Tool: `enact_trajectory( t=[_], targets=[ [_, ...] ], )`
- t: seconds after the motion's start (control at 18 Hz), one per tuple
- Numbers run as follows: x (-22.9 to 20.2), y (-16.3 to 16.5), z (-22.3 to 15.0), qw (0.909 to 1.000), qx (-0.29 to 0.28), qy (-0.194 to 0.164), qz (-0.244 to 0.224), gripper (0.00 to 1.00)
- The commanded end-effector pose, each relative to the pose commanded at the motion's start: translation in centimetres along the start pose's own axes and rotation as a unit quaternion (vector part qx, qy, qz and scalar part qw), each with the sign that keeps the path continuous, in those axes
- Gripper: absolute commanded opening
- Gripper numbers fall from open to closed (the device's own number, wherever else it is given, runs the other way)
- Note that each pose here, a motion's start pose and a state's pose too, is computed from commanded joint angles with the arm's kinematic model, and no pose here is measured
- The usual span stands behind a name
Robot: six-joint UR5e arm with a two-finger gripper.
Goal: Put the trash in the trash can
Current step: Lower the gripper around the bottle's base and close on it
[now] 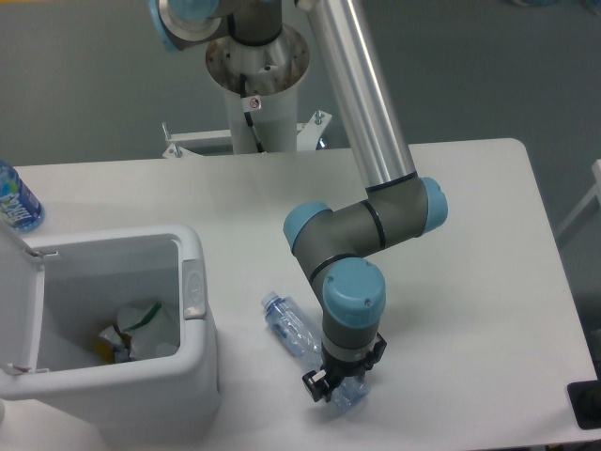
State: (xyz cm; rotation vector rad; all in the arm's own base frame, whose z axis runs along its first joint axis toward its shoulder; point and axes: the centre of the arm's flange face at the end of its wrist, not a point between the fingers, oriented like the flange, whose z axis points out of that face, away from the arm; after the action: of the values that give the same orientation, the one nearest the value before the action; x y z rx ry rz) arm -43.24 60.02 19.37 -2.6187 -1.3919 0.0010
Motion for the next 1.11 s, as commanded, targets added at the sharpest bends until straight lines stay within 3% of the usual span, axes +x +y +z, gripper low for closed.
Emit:
enact_trajectory(
  t=[0.56, 0.83, 1.11],
  targets=[
    [0.1, -0.7, -5.0, 0.9991, 0.036, 0.005, 0.021, 0.6],
    [-0.9, -1.9, -11.0, 0.9963, 0.082, 0.011, 0.026, 0.6],
    [-2.0, -3.8, -21.4, 0.984, 0.174, 0.031, 0.021, 0.6]
  ],
)
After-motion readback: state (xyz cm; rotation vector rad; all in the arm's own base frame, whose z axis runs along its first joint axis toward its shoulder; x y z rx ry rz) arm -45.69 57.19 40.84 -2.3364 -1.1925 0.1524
